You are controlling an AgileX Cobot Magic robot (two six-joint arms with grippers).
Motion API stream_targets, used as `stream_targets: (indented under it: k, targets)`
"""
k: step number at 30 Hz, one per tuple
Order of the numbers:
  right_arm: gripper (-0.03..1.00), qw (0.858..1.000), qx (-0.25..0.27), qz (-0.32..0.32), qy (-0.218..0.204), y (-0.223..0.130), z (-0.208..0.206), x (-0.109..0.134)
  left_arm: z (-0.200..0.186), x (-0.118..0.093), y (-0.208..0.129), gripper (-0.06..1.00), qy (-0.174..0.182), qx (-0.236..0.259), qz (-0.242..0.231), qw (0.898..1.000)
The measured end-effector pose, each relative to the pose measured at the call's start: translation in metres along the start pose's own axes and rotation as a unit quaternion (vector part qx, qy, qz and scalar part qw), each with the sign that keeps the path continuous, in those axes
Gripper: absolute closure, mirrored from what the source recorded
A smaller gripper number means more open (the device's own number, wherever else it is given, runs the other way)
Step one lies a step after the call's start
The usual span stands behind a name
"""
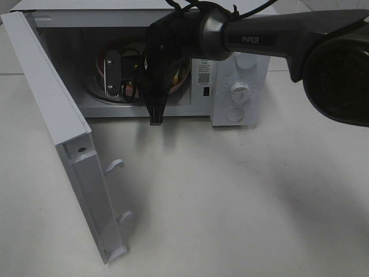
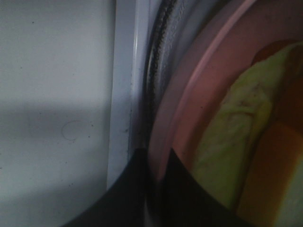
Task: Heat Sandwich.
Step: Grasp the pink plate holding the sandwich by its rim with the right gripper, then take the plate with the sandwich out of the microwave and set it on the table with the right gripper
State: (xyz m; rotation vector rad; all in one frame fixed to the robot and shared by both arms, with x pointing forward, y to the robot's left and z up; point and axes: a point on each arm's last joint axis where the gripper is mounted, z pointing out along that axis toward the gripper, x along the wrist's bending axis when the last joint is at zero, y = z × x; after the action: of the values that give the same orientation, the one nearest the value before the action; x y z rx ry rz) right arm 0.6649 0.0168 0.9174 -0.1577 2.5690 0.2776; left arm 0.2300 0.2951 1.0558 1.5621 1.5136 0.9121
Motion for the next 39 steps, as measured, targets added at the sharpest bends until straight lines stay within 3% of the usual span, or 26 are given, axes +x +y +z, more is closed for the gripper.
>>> stream_targets:
  k: [13, 27, 39]
  targets:
    - [0.90, 1.000, -0.005, -0.007, 0.015, 0.002, -0.004, 0.002, 0.000, 0.000, 0.000, -0.03, 0.000, 0.000, 0.000, 1.000]
    - [0.91, 0.994, -0.014, -0.103, 0.042, -0.011, -0.026, 0.025, 0.000, 0.000, 0.000, -0.03, 0.000, 0.000, 0.000, 1.000]
    - [0.91, 0.990, -0.031, -0.134, 0.027, -0.017, -0.051, 0.032, 0.000, 0.000, 0.000, -0.03, 0.000, 0.000, 0.000, 1.000]
